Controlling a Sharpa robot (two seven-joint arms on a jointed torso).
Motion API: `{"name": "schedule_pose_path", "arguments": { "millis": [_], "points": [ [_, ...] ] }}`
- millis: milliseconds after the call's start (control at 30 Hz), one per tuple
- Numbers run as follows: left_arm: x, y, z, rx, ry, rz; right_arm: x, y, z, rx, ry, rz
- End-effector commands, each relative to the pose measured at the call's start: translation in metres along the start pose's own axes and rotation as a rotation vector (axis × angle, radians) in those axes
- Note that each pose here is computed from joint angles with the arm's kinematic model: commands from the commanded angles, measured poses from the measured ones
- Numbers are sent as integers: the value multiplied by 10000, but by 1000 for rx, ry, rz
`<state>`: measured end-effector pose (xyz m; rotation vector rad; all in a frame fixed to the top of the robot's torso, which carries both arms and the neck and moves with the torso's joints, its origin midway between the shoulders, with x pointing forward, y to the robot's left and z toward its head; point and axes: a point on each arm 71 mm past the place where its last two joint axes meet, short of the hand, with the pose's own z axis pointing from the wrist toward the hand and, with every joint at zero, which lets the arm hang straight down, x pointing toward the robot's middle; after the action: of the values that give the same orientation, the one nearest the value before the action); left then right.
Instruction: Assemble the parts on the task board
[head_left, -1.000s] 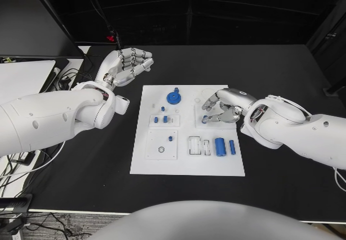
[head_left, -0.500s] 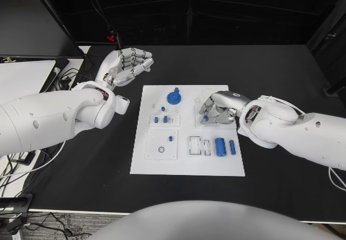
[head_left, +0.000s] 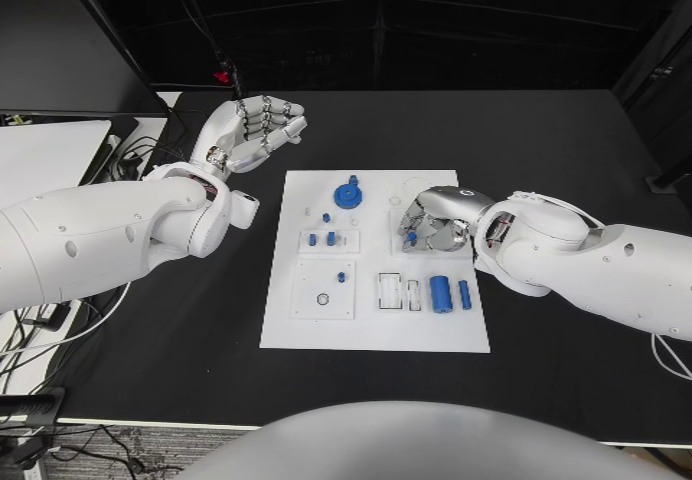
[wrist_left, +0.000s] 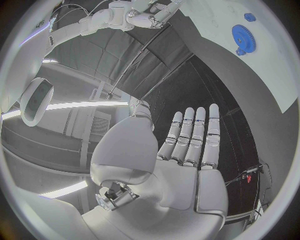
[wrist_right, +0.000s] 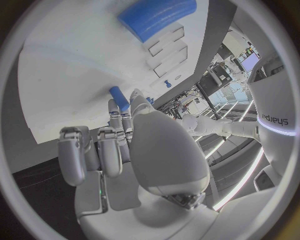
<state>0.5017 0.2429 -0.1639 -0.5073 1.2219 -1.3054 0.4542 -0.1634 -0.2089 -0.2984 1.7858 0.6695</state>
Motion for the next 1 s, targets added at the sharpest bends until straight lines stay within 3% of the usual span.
{"name": "schedule_pose_path", "arguments": {
  "millis": [33, 667, 1000],
  "points": [
    [1, -25, 8, 24, 1, -7, 5, -7, 1, 23, 12, -25],
    [5, -21, 13, 23, 2, -7, -6, -23, -27, 49, -27, -37],
    [3, -17, 14, 20, 1, -6, -14, -7, -25, 32, -44, -33]
  ]
}}
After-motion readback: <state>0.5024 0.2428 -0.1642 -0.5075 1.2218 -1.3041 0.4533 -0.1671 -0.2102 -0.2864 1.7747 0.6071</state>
